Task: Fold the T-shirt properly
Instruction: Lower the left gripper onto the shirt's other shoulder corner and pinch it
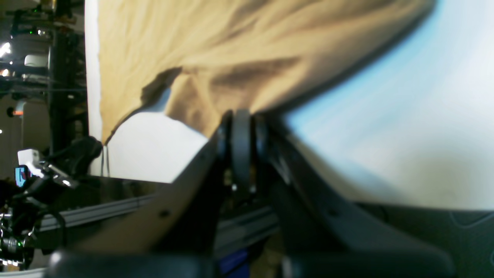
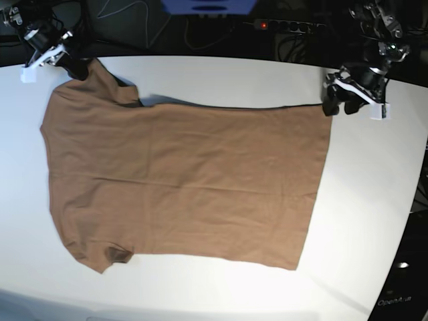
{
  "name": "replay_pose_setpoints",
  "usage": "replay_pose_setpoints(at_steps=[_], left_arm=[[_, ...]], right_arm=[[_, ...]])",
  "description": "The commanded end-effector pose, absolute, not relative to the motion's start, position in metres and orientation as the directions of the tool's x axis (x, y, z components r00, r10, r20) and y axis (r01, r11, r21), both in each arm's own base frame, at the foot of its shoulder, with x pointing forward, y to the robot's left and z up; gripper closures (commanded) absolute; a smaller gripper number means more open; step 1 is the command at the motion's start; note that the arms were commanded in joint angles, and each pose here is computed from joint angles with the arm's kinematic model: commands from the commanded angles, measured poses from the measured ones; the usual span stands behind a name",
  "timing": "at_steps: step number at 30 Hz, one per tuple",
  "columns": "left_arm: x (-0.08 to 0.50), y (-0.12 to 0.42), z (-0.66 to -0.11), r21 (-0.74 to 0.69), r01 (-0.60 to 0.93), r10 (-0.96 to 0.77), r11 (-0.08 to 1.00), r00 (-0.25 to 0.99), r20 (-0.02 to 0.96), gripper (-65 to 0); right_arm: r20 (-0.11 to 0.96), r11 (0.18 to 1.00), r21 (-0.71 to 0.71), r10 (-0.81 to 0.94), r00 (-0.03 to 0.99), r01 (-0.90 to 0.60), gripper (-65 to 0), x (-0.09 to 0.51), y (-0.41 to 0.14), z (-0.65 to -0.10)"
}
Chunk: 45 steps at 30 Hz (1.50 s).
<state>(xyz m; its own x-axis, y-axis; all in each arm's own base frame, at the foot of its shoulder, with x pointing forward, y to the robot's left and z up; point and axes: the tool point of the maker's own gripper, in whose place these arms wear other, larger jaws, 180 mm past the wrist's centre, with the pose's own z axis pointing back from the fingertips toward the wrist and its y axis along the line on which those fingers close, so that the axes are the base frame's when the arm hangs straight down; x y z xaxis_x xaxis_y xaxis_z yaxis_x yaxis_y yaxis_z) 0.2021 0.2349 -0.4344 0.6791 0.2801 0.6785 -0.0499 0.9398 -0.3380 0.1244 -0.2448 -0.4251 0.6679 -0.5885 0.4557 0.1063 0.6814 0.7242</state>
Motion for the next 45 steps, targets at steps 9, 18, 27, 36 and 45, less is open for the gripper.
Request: replay_pose_setpoints(at_steps=[9,18,27,36,45], left_arm=[[0.185,0.238,-0.451,-0.296,-0.037,0.206,0.954,0.800,0.563,-37.8],[0.182,0.230,-0.457,-0.295,-0.005,0.160,0.956,0.848,0.505,-37.7],[0.182,0.198,-0.464,-0.329,0.075,0.099,0.941,0.871,0.481,-35.8],[0.182,0.201,-0.463,-0.324,0.066,0.105,0.944,0.870,0.482,-7.8],[0.184,0.202,-0.460,-0.326,0.068,0.108,0.943,0.863,0.494,-2.8]], right_arm=[[0.477,0.680,0.728,-0.587,0.654,0.079,-0.9,0.130,-0.249,-0.416],[0.477,0.680,0.728,-0.587,0.654,0.079,-0.9,0.130,-0.249,-0.416],[0.476,0.679,0.730,-0.589,0.653,0.081,-0.9,0.130,-0.248,-0.416],[0.477,0.679,0.730,-0.589,0.652,0.079,-0.9,0.130,-0.248,-0.416],[0.477,0.680,0.729,-0.588,0.653,0.079,-0.9,0.130,-0.248,-0.416]])
